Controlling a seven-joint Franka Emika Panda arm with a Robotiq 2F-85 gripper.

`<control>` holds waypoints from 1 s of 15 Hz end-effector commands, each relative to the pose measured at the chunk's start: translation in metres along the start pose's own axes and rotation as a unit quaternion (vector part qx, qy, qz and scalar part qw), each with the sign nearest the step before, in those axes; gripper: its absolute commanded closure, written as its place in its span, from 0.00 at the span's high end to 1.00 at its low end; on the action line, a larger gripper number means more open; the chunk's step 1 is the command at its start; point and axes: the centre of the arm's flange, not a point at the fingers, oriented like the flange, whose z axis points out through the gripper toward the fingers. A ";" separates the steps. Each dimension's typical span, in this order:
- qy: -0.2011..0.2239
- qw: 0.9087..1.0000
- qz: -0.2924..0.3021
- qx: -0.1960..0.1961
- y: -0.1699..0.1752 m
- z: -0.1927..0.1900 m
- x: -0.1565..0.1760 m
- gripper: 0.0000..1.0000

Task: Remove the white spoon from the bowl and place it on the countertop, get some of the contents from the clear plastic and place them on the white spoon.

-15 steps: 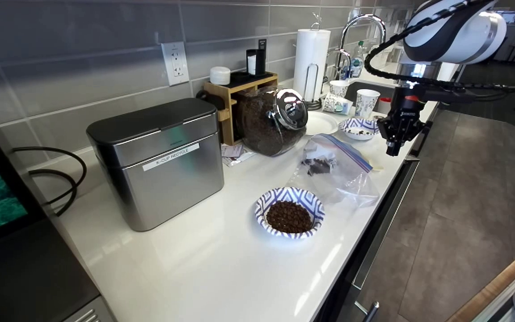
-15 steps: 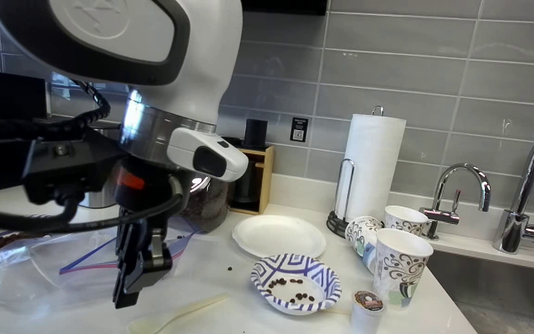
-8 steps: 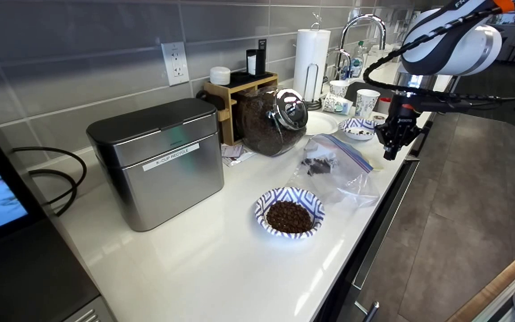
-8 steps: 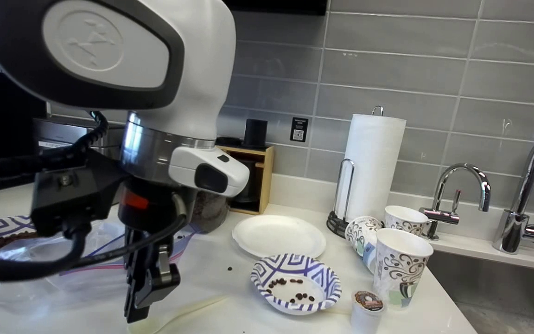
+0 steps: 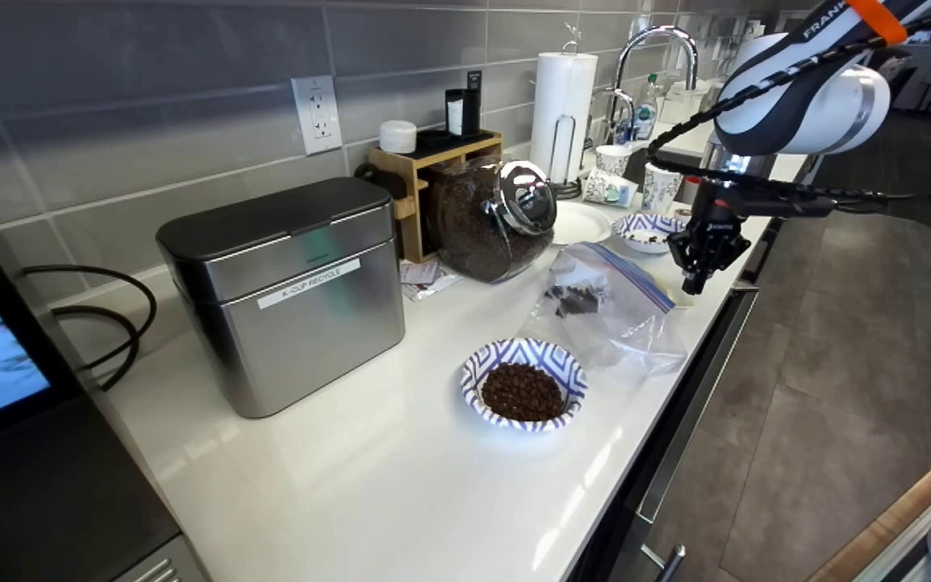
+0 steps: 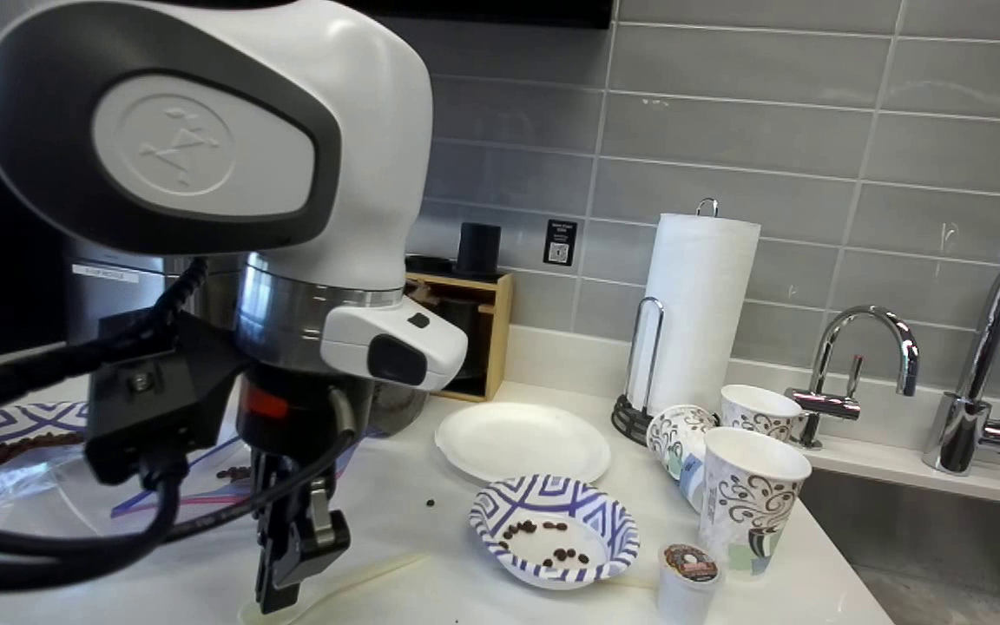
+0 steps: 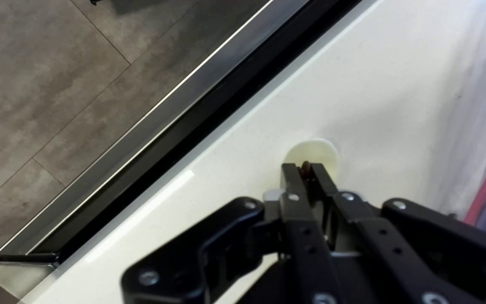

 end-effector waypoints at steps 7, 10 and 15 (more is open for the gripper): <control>0.004 1.000 0.010 -0.009 -0.008 0.015 0.000 0.03; 0.007 1.000 0.013 -0.008 -0.008 0.014 0.001 0.03; 0.007 1.000 0.013 -0.008 -0.010 0.014 0.002 0.03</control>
